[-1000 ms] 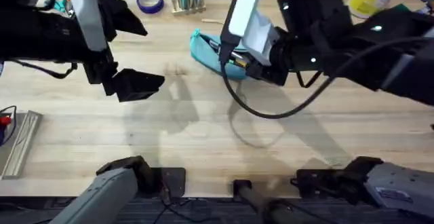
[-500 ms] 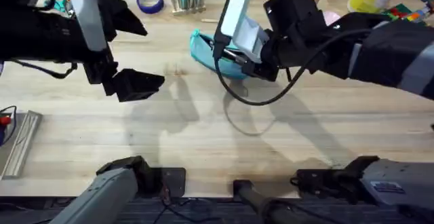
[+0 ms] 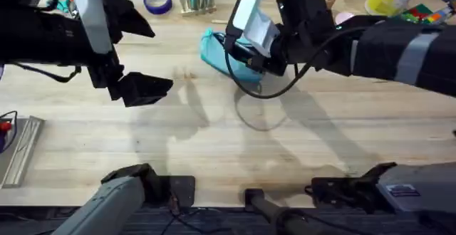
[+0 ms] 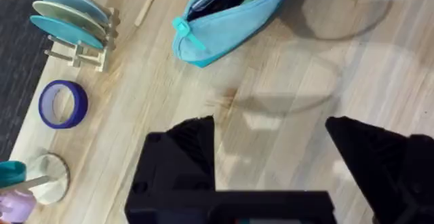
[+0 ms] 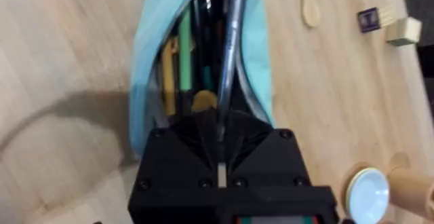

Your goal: Unzip the bag, pick up the pens from the table one at a time and place them inside, then zip the bag closed.

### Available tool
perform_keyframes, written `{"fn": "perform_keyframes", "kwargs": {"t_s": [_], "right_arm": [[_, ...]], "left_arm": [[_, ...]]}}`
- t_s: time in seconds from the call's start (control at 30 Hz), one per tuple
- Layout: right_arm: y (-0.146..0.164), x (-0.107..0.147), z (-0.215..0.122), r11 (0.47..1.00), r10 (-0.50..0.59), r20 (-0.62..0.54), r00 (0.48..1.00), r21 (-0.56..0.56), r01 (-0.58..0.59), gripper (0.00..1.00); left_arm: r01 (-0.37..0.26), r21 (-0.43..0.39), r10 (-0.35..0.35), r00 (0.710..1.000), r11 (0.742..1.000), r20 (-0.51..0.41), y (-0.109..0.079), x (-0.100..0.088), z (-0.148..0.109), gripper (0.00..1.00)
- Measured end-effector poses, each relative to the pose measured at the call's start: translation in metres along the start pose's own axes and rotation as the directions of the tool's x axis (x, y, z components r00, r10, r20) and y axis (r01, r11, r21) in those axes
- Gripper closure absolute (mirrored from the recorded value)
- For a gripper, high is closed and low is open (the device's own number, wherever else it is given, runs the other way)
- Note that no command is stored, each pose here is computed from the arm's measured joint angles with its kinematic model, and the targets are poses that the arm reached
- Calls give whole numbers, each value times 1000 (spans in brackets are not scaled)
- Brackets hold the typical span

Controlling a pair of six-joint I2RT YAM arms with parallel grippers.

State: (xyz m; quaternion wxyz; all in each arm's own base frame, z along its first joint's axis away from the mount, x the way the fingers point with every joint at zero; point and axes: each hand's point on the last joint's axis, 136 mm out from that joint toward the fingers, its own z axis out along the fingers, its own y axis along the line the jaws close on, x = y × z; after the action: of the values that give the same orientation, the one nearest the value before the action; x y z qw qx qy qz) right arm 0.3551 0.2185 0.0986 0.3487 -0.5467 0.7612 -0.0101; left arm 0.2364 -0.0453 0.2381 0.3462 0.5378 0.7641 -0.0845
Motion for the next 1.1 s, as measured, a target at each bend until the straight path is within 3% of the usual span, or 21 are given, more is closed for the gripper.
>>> {"fn": "perform_keyframes", "kwargs": {"t_s": [0.53, 0.87, 1.1], "right_arm": [[2, 2, 0, 1000, -5, -6, 1000, -11, 5, 971], [26, 7, -7, 977, -200, -38, 979, -87, 196, 970], [24, 6, -7, 979, -194, -33, 980, -79, 191, 969]], "left_arm": [[0, 0, 0, 1000, 1000, 0, 0, 0, 0, 7], [0, 0, 0, 1000, 1000, 0, 0, 0, 0, 8], [0, 0, 0, 1000, 1000, 0, 0, 0, 0, 7]]}}
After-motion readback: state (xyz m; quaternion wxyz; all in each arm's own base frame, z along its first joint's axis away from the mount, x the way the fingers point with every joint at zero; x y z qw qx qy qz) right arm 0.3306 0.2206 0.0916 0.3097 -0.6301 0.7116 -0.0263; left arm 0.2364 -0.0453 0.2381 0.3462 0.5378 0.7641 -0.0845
